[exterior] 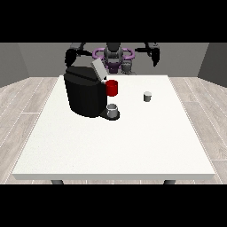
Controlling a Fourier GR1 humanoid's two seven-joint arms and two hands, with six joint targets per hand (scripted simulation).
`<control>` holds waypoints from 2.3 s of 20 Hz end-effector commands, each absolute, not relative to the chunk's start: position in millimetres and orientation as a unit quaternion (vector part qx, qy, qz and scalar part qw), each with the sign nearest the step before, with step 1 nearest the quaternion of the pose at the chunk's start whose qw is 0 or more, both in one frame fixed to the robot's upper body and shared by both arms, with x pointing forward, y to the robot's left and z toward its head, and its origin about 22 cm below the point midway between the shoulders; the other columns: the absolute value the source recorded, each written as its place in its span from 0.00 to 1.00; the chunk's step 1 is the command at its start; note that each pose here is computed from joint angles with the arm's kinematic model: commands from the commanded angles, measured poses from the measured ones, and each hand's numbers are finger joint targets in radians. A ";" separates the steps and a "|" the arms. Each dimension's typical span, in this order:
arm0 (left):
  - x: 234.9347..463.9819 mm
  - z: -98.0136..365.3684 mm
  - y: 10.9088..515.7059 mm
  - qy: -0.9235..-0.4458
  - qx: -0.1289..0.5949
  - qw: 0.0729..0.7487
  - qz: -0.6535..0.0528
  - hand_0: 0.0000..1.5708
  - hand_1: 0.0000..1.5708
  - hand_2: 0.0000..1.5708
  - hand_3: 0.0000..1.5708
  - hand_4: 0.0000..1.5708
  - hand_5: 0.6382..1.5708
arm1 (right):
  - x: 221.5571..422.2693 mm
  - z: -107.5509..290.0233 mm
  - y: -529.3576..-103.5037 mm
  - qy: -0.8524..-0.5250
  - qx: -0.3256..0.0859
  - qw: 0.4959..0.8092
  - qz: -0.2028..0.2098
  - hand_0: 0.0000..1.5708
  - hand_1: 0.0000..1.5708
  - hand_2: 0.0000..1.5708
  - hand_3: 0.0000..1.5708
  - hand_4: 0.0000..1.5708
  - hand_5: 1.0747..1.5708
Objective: Insert the coffee pod into the coffee machine and close the lid
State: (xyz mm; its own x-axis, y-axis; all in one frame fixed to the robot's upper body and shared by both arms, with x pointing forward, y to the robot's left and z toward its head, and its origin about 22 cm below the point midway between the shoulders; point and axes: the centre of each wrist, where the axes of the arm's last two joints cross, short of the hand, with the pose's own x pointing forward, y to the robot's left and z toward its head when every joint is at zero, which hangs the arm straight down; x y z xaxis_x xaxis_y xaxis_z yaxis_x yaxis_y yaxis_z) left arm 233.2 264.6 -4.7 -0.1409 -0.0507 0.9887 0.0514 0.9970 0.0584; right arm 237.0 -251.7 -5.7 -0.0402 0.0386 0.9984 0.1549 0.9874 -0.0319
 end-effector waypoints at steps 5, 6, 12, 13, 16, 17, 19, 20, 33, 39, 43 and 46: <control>254.8 9.1 298.6 -0.753 0.076 0.642 -0.119 0.00 0.00 0.00 0.00 0.00 1.00 | 237.1 -7.3 -241.2 -0.739 -0.053 0.669 -0.059 0.00 0.00 0.00 0.00 0.10 1.00; 269.4 29.3 289.5 -0.745 0.077 0.651 -0.126 0.00 0.00 0.00 0.00 0.00 1.00 | 260.9 19.7 -247.5 -0.739 -0.065 0.668 -0.058 0.00 0.00 0.00 0.00 0.11 1.00; 299.6 29.1 331.5 -0.726 0.110 0.670 -0.109 0.00 0.00 0.00 0.00 0.00 1.00 | 256.4 18.3 -225.6 -0.762 -0.020 0.646 -0.029 0.00 0.00 0.00 0.00 0.12 1.00; 299.7 28.8 326.8 -0.701 0.097 0.694 -0.129 0.00 0.00 0.00 0.00 0.00 1.00 | 243.7 7.1 -229.4 -0.744 -0.041 0.666 -0.034 0.00 0.00 0.00 0.00 0.08 1.00; 316.0 34.0 328.2 -0.692 0.119 0.700 -0.131 0.00 0.00 0.00 0.00 0.00 1.00 | 252.8 8.5 -224.4 -0.760 -0.024 0.649 -0.017 0.00 0.00 0.00 0.00 0.18 1.00; 326.5 50.5 337.8 -0.710 0.118 0.680 -0.142 0.00 0.00 0.00 0.00 0.00 1.00 | 273.6 31.7 -225.2 -0.763 -0.019 0.645 -0.034 0.00 0.00 0.00 0.00 0.18 1.00; 328.0 48.8 356.1 -0.677 0.124 0.715 -0.125 0.00 0.00 0.00 0.00 0.00 1.00 | 259.9 21.1 -229.9 -0.748 -0.019 0.663 -0.006 0.00 0.00 0.00 0.00 0.22 1.00; 329.0 37.3 353.8 -0.678 0.129 0.712 -0.125 0.00 0.00 0.00 0.00 0.00 1.00 | 258.0 17.8 -222.0 -0.758 -0.007 0.652 -0.009 0.00 0.00 0.00 0.00 0.21 1.00; 352.7 21.0 333.9 -0.623 0.160 0.736 -0.212 0.00 0.00 0.07 0.00 0.00 1.00 | 277.9 2.8 -226.9 -0.732 -0.050 0.679 -0.018 0.00 0.00 0.00 0.00 0.27 1.00; 364.2 16.5 338.4 -0.616 0.178 0.736 -0.218 0.28 0.28 0.39 0.19 0.00 1.00 | 298.4 36.9 -224.6 -0.733 -0.055 0.677 -0.020 0.00 0.00 0.00 0.00 0.25 1.00; 359.4 -1.5 329.2 -0.592 0.198 0.743 -0.242 0.48 0.48 0.52 0.33 0.00 1.00 | 302.4 28.4 -227.4 -0.729 -0.058 0.681 -0.030 0.00 0.00 0.00 0.00 0.27 1.00; 332.7 -29.4 345.5 -0.577 0.221 0.730 -0.292 0.40 0.40 0.48 0.31 0.00 1.00 | 286.0 16.8 -216.6 -0.720 -0.051 0.692 -0.017 0.00 0.00 0.00 0.00 0.29 1.00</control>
State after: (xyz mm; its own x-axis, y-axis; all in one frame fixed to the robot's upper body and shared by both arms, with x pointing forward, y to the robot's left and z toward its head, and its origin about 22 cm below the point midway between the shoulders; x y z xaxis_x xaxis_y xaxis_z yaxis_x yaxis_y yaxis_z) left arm 352.7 343.0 -0.6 0.1591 -0.6182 0.7698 0.1240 0.7860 0.6056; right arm 291.5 -217.4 19.1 -0.0746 0.0530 0.9958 0.1092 0.9930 -0.0447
